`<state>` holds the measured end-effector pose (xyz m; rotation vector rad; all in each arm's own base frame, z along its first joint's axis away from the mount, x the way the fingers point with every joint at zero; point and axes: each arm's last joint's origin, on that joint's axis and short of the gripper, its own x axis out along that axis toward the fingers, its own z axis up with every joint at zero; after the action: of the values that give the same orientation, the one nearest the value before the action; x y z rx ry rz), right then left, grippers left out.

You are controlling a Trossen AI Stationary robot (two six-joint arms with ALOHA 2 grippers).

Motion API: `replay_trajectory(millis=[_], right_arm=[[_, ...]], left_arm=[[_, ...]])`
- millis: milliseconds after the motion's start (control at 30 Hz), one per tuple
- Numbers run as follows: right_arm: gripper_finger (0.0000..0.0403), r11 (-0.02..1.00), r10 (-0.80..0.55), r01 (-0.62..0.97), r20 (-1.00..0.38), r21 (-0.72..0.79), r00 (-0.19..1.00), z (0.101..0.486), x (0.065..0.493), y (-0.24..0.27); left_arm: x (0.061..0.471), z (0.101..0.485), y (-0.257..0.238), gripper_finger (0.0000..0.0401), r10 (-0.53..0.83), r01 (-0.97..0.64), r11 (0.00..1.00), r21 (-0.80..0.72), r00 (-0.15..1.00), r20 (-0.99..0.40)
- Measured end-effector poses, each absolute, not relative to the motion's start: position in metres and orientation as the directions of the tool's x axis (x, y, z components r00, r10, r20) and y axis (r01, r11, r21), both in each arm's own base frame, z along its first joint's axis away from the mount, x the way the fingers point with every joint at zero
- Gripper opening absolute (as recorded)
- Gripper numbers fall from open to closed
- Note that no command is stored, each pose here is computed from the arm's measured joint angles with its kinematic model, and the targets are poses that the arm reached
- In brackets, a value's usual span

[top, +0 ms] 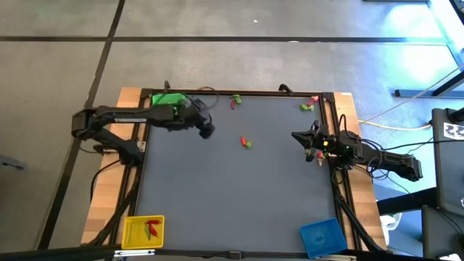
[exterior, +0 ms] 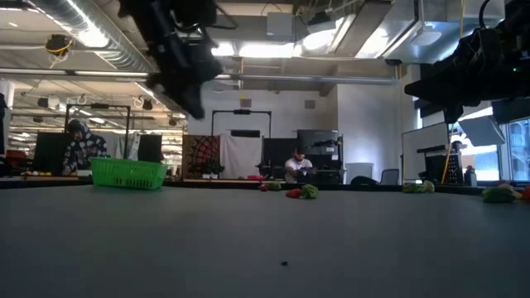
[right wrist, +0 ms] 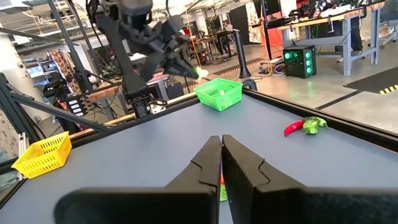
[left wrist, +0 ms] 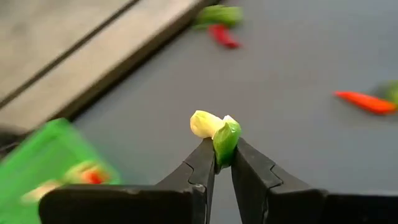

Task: Sort produce into baskets
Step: Put the green mushroom into the green bin

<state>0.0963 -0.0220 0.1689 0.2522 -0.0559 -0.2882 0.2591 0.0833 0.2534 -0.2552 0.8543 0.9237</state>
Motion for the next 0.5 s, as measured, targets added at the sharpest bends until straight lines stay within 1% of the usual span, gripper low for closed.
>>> replay_trajectory(millis=[100, 233, 500], right_arm=[[0.0017, 0.928, -0.288, 0.274, 0.019, 0.254, 0.957, 0.169, 0.096, -0.022], [0.0017, 0.928, -0.288, 0.274, 0.019, 0.254, 0.957, 0.169, 0.096, -0.022], [0.0017, 0.928, -0.288, 0.274, 0.021, 0.254, 0.957, 0.169, 0.096, -0.022]], left_arm=[[0.242, 0.257, 0.096, 0.0043, 0.627, -0.832, 0.517, 0.202, 0.208, -0.751], [0.223, 0.253, 0.116, 0.0043, 0.625, -0.869, 0.424, 0.257, 0.074, -0.777], [0.192, 0.235, 0.152, 0.0043, 0.6, -0.919, 0.26, 0.296, -0.086, -0.795]])
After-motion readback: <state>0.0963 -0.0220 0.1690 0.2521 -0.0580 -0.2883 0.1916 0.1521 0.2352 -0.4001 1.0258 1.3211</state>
